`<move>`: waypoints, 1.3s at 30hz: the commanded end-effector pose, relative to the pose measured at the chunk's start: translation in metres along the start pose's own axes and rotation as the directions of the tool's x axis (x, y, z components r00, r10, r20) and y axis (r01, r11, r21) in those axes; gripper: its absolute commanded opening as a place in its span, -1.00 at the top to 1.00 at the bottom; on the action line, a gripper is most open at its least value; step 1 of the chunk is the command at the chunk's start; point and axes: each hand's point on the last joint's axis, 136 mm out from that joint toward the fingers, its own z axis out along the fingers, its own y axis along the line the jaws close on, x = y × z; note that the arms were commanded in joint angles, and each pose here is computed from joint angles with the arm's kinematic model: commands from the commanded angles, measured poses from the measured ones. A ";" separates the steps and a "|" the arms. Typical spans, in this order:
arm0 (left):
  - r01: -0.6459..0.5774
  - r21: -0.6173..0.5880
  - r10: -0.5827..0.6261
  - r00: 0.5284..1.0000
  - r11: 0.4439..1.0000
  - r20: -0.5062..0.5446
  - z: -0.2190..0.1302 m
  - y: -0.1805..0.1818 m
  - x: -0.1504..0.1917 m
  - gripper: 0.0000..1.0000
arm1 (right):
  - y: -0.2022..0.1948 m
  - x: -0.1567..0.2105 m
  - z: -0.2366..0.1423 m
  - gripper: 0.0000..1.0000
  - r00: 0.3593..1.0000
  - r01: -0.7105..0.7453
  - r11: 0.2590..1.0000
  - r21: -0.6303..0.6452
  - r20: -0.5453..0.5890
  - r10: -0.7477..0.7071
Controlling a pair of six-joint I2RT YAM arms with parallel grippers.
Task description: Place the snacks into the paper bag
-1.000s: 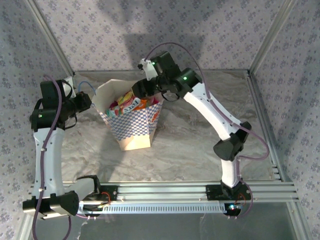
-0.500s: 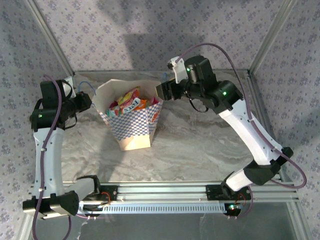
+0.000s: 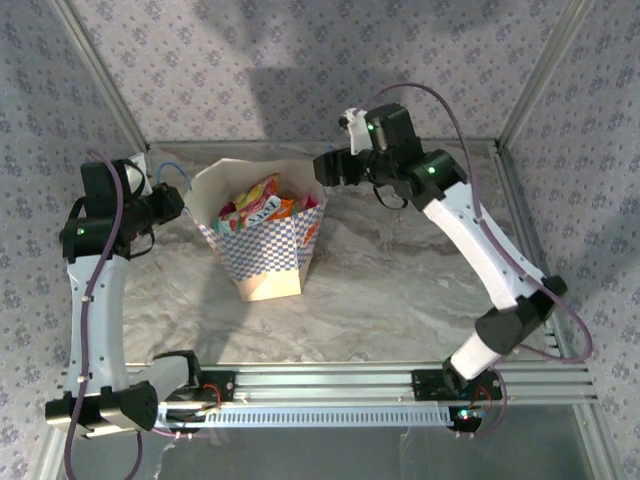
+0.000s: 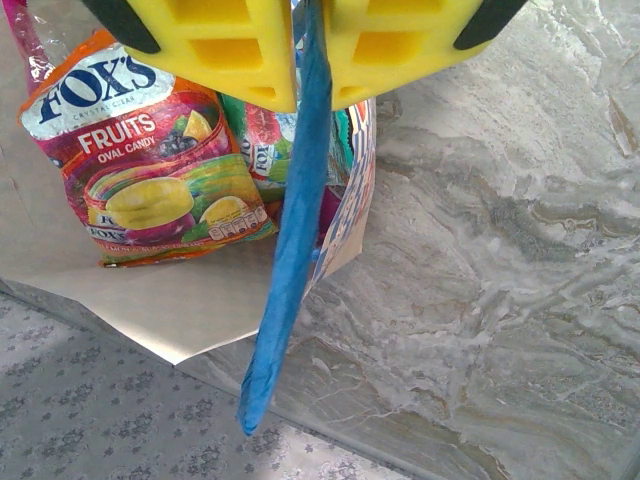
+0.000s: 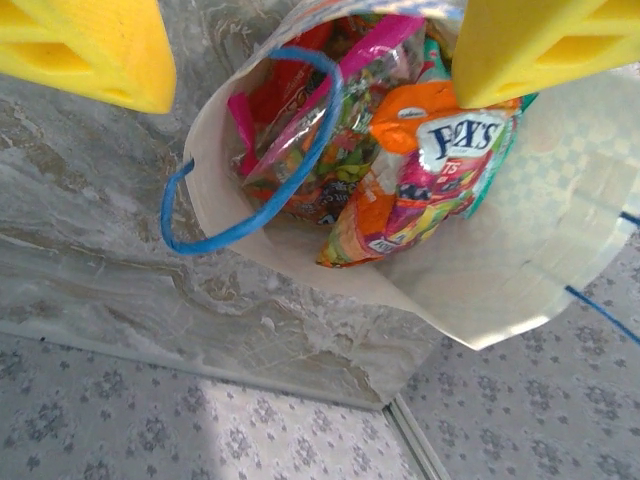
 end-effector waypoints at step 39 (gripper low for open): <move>-0.085 0.171 0.086 0.996 0.982 0.001 0.025 -0.058 -0.014 0.76 | -0.063 -0.047 -0.048 1.00 0.985 -0.076 0.990 0.118 0.165 0.056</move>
